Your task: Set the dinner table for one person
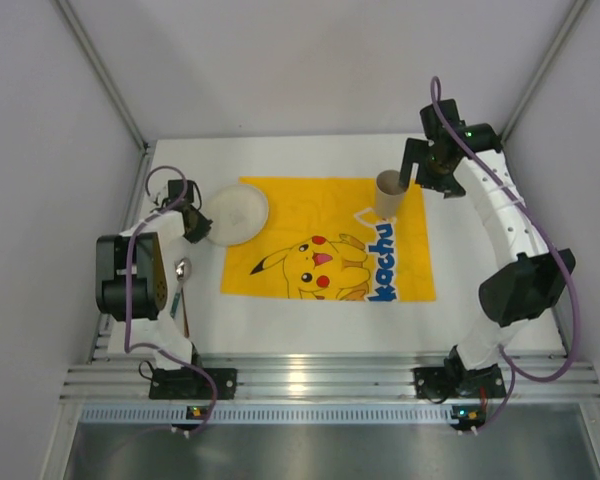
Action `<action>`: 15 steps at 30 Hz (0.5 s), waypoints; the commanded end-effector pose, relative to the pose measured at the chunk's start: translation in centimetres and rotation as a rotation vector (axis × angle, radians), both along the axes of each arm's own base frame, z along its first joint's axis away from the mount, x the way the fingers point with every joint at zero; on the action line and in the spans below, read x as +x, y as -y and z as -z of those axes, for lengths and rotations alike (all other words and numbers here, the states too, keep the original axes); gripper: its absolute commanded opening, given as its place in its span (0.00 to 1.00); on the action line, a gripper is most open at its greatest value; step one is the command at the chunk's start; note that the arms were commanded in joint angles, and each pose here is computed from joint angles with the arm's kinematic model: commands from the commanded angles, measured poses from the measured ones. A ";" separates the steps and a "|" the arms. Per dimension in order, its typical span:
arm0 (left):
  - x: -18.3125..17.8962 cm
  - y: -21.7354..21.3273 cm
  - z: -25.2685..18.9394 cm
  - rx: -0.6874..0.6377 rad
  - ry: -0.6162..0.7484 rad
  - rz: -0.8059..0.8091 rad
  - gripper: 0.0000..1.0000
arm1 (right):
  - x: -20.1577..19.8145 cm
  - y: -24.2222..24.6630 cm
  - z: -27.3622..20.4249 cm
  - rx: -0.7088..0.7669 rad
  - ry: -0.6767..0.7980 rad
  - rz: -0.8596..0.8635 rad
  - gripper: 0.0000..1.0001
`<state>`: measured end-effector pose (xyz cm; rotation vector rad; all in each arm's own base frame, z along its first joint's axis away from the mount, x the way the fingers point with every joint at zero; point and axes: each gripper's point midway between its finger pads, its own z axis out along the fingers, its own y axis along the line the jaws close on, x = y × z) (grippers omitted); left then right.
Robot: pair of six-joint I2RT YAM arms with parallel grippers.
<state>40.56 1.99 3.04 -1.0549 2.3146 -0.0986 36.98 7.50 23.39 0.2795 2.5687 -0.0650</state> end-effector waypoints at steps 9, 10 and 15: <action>2.4 0.0 -3.4 0.049 0.093 0.121 0.00 | 0.2 0.8 -1.8 -0.027 0.054 0.014 0.93; 2.8 0.2 -4.3 0.041 0.117 0.135 0.00 | 0.1 0.7 -1.8 -0.025 0.054 0.013 0.93; 5.3 5.2 -9.3 -0.152 0.304 0.333 0.00 | 0.0 0.8 -1.4 -0.021 0.064 0.020 0.93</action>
